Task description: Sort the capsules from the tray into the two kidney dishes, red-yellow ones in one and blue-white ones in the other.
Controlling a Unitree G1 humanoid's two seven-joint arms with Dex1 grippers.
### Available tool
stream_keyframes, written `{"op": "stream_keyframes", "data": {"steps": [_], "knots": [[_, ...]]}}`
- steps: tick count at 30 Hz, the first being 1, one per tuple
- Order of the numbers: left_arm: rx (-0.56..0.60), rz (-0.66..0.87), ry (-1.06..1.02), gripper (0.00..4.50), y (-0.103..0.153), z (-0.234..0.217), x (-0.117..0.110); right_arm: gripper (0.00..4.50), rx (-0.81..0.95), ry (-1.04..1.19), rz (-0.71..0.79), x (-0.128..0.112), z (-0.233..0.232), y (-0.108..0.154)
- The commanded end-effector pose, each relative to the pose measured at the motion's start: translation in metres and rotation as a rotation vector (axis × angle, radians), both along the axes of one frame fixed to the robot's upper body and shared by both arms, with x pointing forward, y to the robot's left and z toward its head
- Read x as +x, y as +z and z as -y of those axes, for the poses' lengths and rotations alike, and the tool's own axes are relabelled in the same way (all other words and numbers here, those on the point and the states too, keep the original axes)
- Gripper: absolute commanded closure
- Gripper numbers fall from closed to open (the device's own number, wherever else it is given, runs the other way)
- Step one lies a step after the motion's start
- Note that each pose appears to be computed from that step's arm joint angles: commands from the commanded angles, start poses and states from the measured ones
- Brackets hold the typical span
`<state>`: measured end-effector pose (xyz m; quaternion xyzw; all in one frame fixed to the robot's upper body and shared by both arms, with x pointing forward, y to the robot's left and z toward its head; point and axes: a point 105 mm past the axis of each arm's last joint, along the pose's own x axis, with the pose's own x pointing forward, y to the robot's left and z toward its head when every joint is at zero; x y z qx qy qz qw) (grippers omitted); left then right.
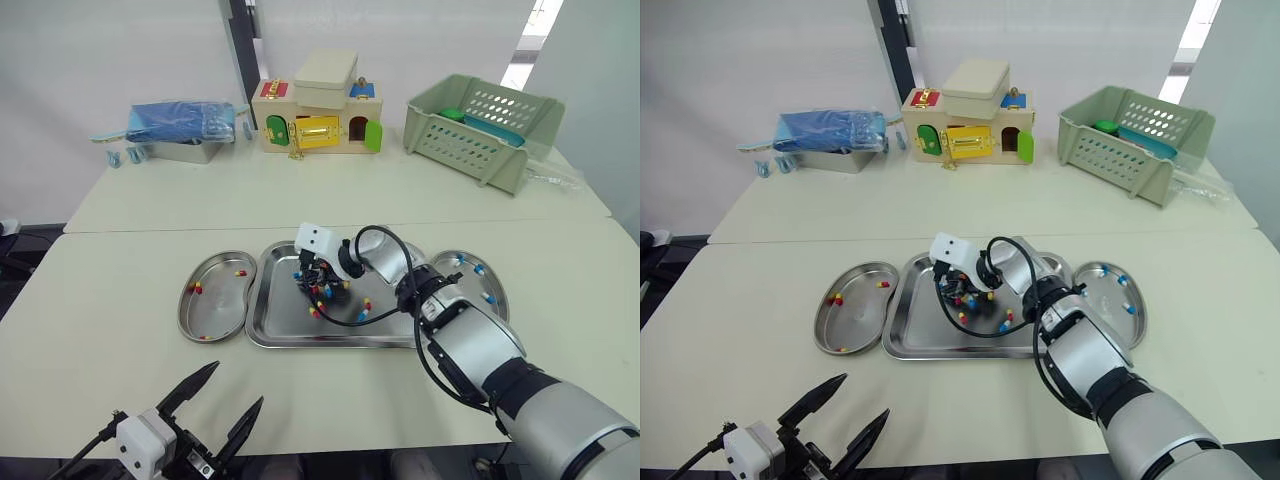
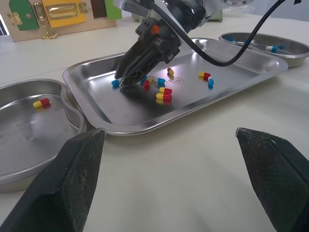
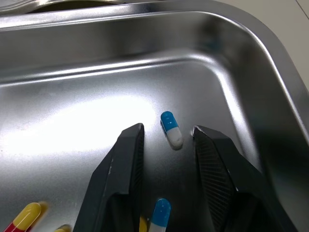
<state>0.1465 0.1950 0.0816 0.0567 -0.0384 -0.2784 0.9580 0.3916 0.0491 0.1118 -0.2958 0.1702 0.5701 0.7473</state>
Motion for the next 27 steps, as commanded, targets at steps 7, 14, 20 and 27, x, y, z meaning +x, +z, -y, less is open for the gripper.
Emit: {"op": "stream_keyframes", "data": {"steps": [7, 14, 20, 27], "knots": [[0.006, 0.016, -0.001, 0.0, 0.0, 0.0, -0.006, 3.12, 0.013, 0.027, 0.04, 0.0, -0.01, 0.01], [0.006, 0.011, 0.001, 0.0, -0.004, -0.003, -0.008, 4.49, 0.021, 0.027, 0.038, -0.001, -0.012, 0.011], [0.009, 0.013, 0.001, 0.0, -0.009, -0.007, -0.01, 4.49, 0.107, 0.058, 0.006, -0.005, -0.018, 0.026], [0.005, 0.032, -0.04, 0.0, -0.004, 0.001, -0.011, 4.49, 0.242, 0.128, -0.025, -0.012, 0.008, 0.066]]}}
